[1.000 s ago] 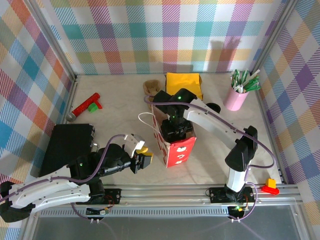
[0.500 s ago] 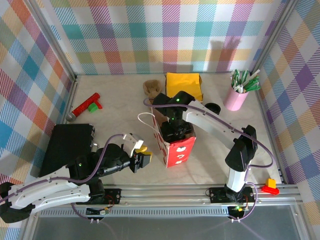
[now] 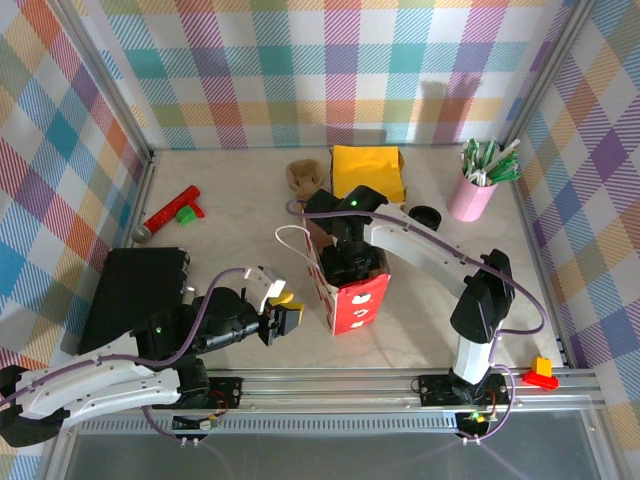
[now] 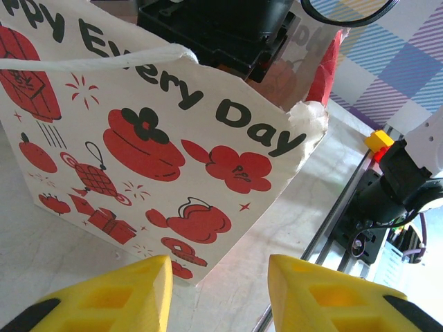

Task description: Pack the takeout coffee

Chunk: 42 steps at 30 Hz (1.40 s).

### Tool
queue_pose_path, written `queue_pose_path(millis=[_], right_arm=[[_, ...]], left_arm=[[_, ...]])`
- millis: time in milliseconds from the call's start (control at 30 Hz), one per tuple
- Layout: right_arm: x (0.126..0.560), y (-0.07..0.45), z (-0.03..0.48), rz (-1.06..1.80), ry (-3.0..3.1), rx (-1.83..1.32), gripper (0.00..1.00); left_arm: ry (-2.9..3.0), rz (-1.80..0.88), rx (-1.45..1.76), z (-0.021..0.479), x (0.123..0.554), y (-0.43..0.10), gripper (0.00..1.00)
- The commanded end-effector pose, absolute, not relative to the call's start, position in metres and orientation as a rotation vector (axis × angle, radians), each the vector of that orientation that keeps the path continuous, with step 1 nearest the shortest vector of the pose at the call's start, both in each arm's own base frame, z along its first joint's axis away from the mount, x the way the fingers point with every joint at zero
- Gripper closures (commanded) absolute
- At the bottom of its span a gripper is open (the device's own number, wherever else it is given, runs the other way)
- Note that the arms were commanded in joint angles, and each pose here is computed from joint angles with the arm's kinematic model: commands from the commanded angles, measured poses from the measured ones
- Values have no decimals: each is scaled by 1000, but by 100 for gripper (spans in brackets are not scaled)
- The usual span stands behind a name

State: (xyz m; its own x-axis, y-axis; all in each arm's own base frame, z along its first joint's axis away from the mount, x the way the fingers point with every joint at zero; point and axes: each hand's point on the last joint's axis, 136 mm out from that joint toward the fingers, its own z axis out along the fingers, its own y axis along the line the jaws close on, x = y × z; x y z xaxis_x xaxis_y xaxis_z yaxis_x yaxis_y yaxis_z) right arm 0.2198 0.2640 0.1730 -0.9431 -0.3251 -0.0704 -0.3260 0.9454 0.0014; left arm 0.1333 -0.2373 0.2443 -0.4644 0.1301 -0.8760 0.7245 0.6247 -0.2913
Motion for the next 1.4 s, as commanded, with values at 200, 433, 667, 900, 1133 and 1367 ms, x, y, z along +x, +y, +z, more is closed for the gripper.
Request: queue_pose_path(millis=[200, 433, 667, 900, 1133, 1367], right_arm=[[219, 263, 172, 29, 3022, -553, 41], [220, 264, 168, 34, 3017, -557, 41], [218, 262, 163, 35, 3020, -562, 41], [215, 259, 165, 29, 3029, -553, 42], [213, 258, 178, 34, 3009, -547, 43], [210, 257, 193, 43, 2981, -545, 43]], left_arm=[[1943, -813, 650, 245, 139, -232, 59], [1944, -818, 654, 245, 138, -233, 59], [1946, -815, 654, 244, 139, -234, 59], [1951, -811, 652, 242, 140, -234, 59], [1953, -811, 647, 242, 140, -234, 59], [1956, -808, 645, 241, 140, -233, 59]])
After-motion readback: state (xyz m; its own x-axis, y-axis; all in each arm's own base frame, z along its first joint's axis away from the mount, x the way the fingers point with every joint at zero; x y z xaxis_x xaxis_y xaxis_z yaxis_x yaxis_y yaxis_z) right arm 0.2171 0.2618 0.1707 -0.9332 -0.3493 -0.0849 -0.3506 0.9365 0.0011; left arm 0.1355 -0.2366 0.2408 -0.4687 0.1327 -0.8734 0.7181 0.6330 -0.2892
